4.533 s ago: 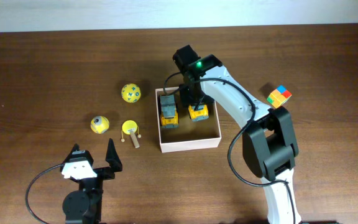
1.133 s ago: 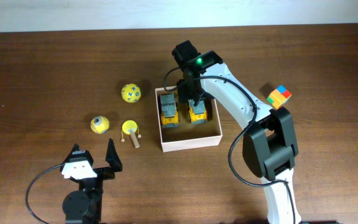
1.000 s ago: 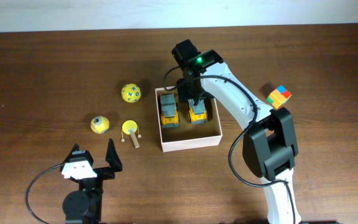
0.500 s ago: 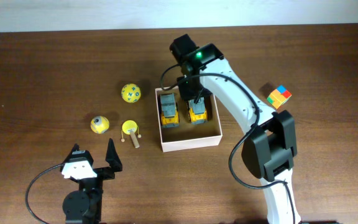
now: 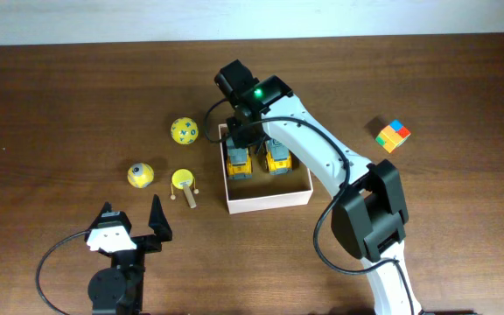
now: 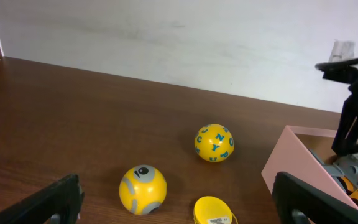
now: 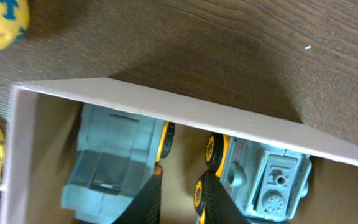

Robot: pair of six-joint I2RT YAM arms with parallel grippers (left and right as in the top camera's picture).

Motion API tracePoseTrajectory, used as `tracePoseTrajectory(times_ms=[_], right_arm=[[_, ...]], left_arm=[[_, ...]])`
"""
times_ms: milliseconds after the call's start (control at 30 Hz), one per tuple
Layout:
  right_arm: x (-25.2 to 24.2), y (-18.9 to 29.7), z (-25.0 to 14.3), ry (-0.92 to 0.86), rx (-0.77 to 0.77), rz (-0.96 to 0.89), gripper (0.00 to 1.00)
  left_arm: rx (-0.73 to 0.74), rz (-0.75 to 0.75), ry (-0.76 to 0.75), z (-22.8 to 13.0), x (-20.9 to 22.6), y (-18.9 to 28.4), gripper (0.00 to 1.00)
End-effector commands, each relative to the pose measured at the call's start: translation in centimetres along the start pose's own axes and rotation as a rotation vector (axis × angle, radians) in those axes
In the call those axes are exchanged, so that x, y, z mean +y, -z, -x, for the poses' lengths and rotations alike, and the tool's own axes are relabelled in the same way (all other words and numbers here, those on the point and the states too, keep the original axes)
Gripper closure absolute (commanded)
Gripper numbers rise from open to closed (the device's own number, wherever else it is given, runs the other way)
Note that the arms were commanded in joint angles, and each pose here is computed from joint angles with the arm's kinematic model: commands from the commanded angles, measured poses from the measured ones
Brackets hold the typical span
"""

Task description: Pack container

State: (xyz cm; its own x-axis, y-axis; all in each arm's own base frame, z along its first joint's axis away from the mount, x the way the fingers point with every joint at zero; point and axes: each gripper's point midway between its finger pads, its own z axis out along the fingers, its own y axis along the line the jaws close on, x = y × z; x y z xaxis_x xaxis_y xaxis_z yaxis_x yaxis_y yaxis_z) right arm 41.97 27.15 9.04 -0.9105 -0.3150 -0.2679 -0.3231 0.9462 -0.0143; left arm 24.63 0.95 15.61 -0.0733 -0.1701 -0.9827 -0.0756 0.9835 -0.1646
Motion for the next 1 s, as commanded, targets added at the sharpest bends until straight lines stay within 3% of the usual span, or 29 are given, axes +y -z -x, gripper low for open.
tracePoseTrajectory(times_ms=[0, 200, 967], right_arm=[[-0.3, -0.5, -0.4, -0.004, 0.01, -0.005, 0.86], [-0.4, -1.3, -0.8, -0.002, 0.024, -0.013, 0.95], [-1.6, -5.2, -2.4, -0.01, 0.066, -0.054, 0.95]], left_arm=[[0.003, -0.005, -0.016, -0.1, 0.0, 0.0, 0.01], [0.003, -0.005, -0.016, -0.1, 0.0, 0.0, 0.01], [0.003, -0.005, -0.016, -0.1, 0.0, 0.0, 0.01]])
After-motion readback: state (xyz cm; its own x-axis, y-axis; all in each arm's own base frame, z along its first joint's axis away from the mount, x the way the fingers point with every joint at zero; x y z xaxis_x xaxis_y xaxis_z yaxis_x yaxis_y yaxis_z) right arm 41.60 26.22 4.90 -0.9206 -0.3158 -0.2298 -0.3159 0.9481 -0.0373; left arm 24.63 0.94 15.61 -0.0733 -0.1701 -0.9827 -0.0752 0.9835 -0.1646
